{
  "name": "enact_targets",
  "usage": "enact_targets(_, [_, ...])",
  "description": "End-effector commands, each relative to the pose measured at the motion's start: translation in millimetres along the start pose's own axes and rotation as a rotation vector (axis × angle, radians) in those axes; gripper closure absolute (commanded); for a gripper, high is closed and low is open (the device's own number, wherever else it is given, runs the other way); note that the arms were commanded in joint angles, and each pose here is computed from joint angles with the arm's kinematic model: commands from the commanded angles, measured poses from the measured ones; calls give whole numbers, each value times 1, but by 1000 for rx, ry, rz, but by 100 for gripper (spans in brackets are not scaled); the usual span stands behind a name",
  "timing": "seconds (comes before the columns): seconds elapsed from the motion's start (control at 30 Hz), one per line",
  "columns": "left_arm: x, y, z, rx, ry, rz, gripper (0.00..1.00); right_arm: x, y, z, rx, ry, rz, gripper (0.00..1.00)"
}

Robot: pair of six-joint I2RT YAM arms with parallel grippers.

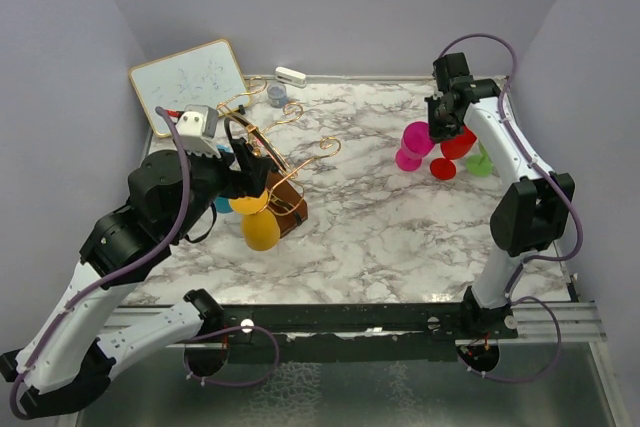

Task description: Take the wine glass off the wine glass rack

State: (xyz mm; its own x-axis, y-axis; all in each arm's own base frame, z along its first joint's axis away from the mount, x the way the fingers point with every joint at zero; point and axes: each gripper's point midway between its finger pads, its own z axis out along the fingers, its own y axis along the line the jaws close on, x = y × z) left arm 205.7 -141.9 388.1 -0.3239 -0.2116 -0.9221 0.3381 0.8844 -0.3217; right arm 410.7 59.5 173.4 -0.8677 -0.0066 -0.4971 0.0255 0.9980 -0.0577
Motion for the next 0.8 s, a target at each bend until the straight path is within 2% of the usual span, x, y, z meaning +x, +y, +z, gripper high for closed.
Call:
enact_targets(0.0, [3,12,1,-50,1,50,21,-2,3,3,-29,5,-9,92])
enact_targets(0.3, [7,16,11,-66,-1,109,18,-14,5,-9,-47,-42,-7,80])
enact_targets(0.4, [7,17,16,-72,-18,132,14,-20,5,-18,-55,-69,-4,75])
enact_targets(0.57, [4,19,23,-83,-53,145,1,-29,6,-37,-75,-126,1,65])
enact_targets(0.77, [0,11,33,-79,-32,146,1,-31,6,-53,-95,-168,5,60])
